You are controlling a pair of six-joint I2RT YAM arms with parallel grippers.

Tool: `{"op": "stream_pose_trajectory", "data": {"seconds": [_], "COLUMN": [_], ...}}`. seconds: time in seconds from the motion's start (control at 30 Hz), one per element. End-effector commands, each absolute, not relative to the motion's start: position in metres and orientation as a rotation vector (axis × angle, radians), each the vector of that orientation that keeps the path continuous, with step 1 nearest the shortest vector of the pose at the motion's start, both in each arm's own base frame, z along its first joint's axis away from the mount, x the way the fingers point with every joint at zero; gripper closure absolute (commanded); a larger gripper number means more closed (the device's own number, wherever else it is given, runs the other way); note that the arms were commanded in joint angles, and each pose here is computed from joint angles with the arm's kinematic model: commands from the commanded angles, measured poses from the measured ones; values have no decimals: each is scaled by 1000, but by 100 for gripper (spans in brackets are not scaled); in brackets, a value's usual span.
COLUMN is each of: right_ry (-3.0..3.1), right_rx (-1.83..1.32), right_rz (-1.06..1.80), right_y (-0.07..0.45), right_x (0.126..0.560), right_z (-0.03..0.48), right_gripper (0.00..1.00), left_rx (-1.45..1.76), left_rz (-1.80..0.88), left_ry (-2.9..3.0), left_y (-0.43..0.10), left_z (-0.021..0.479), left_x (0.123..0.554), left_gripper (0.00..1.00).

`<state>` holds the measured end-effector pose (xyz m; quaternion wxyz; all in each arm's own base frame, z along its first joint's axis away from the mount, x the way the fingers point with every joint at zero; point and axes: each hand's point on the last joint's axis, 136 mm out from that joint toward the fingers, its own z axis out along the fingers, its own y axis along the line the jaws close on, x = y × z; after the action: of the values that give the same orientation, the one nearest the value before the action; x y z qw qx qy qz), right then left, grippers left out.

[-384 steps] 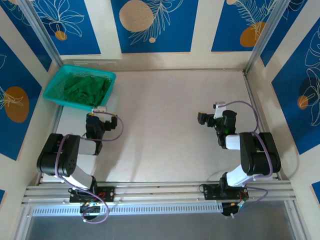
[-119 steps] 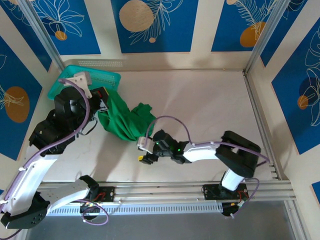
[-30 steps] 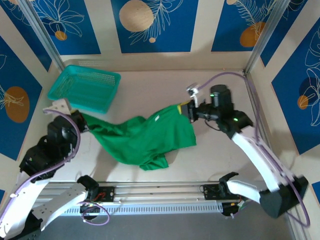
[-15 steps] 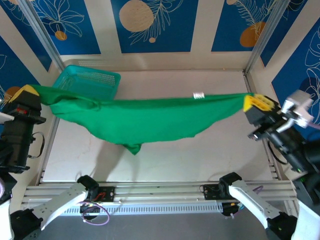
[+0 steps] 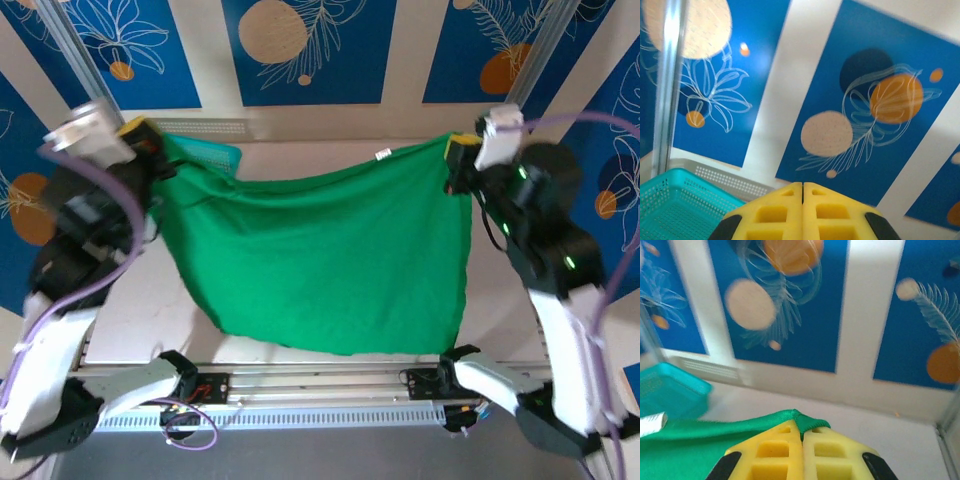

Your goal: Fold the inside-out t-shirt

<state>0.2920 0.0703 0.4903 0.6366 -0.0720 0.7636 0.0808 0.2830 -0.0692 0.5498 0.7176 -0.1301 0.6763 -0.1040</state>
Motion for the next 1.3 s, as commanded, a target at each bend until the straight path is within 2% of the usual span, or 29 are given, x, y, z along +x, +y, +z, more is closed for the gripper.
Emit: {"op": "stream_pose_trajectory", "data": {"seconds": [0.0, 0.13, 0.2, 0.27, 0.47, 0.77, 0.9, 1.0, 1.1, 1.27], "right_ry": [1747, 1772, 1752, 1719, 1651, 1545, 1528, 1550, 1597, 1752], "right_rx": [-87, -5, -15, -27, -30, -119, -128, -79, -5, 91], "right_rz": [394, 509, 524, 518, 432, 585, 607, 583, 552, 549], "right_y": [63, 47, 47, 47, 42, 73, 77, 70, 59, 50], "right_x": [337, 382, 387, 378, 304, 169, 141, 148, 178, 253], "right_z": [487, 473, 478, 487, 512, 559, 580, 581, 570, 514], "right_gripper": [100, 100, 100, 100, 100, 100, 100, 100, 100, 100], "left_rx": [-260, -200, -190, -184, -199, -63, -78, -73, -65, -22], "left_rz": [-139, 60, 136, 138, 41, -129, -174, -161, -149, 19], "left_ry": [1464, 1464, 1464, 1451, 1343, 1219, 1183, 1217, 1260, 1393], "left_y": [-92, -109, -113, -114, -82, -47, -28, -31, -48, -88], "left_z": [549, 542, 543, 552, 590, 640, 656, 655, 646, 604], "left_x": [330, 384, 401, 399, 334, 226, 193, 200, 226, 307], "left_gripper": [100, 100, 100, 100, 100, 100, 100, 100, 100, 100]}}
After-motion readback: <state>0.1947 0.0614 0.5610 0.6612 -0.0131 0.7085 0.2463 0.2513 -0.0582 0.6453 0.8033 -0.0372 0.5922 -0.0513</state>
